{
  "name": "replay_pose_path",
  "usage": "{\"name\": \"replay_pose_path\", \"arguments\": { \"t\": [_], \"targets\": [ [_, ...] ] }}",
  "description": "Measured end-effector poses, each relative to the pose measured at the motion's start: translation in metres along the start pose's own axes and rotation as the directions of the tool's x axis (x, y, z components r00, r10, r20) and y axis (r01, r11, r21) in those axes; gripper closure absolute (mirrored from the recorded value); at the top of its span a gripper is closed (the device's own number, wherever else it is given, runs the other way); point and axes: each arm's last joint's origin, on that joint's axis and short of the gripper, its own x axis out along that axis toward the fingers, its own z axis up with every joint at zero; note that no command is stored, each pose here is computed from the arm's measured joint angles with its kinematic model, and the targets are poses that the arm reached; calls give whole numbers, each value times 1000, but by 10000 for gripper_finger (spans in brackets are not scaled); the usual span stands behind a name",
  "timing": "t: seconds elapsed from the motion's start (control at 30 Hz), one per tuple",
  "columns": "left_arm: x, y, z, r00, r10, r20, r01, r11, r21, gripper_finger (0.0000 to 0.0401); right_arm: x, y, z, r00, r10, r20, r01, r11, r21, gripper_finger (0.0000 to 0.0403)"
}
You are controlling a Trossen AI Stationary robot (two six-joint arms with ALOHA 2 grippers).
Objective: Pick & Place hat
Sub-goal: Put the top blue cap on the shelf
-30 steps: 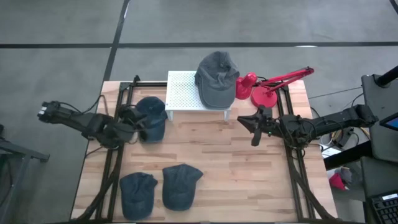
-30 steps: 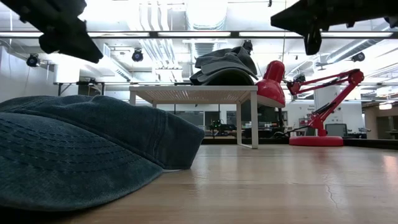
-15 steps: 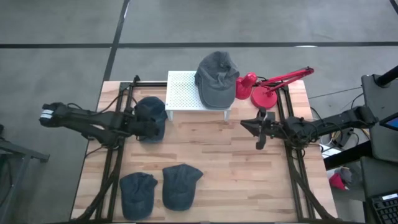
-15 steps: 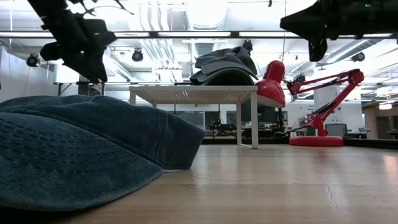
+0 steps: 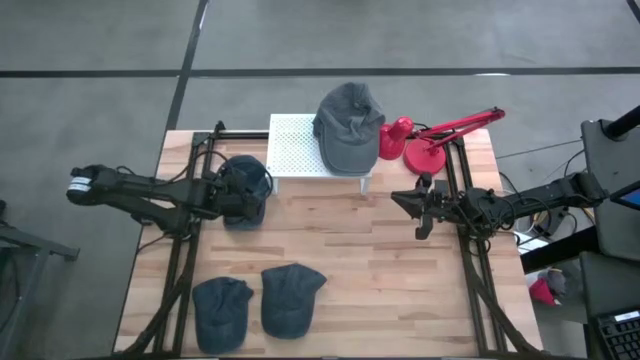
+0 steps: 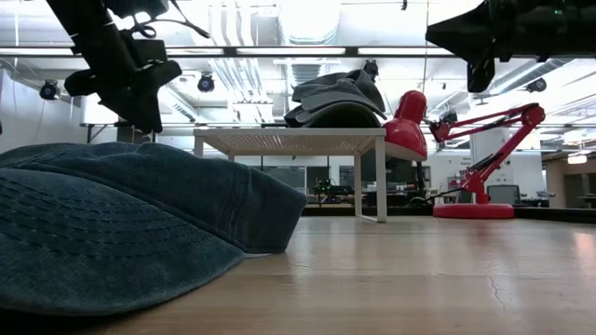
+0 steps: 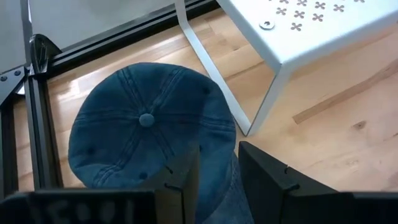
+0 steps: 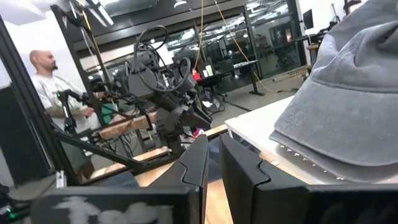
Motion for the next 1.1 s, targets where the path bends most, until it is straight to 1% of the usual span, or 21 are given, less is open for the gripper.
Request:
{"name": "replay_pose_path", "arguments": {
  "t": [0.1, 0.23, 0.37, 0.6, 0.77, 0.87, 1.0, 1.1],
  "targets": [
    [0, 0, 0, 1000, -9, -12, 9, 1000, -3, 285, 0, 0, 0, 1000, 7, -1, -7, 1000, -17, 365],
    [0, -1, -1, 999, -30, -39, 29, 999, -41, 278, -2, 0, -6, 997, 70, -36, -71, 997, -20, 365],
    [1, -1, -1, 998, -36, -54, 32, 997, -68, 262, -3, -2, -11, 997, 62, -51, -63, 998, -7, 365],
    [3, 1, 2, 997, -27, -68, 19, 994, -111, 217, -5, -4, -15, 996, 56, -63, -56, 998, -9, 365],
    [6, 2, 4, 998, -14, -69, 5, 993, -119, 189, -5, -5, -17, 995, 49, -86, -50, 999, -17, 365],
    [6, 3, 4, 997, -15, -78, 5, 992, -123, 180, -5, -6, -20, 992, 38, -117, -42, 999, -29, 365],
    [8, 4, 5, 996, -13, -88, 2, 991, -134, 179, -6, -7, -24, 987, 24, -158, -32, 998, -45, 365],
    [9, 5, 6, 996, -8, -92, -5, 989, -145, 178, -5, -6, -22, 990, 31, -137, -31, 1000, 4, 365]
  ]
}}
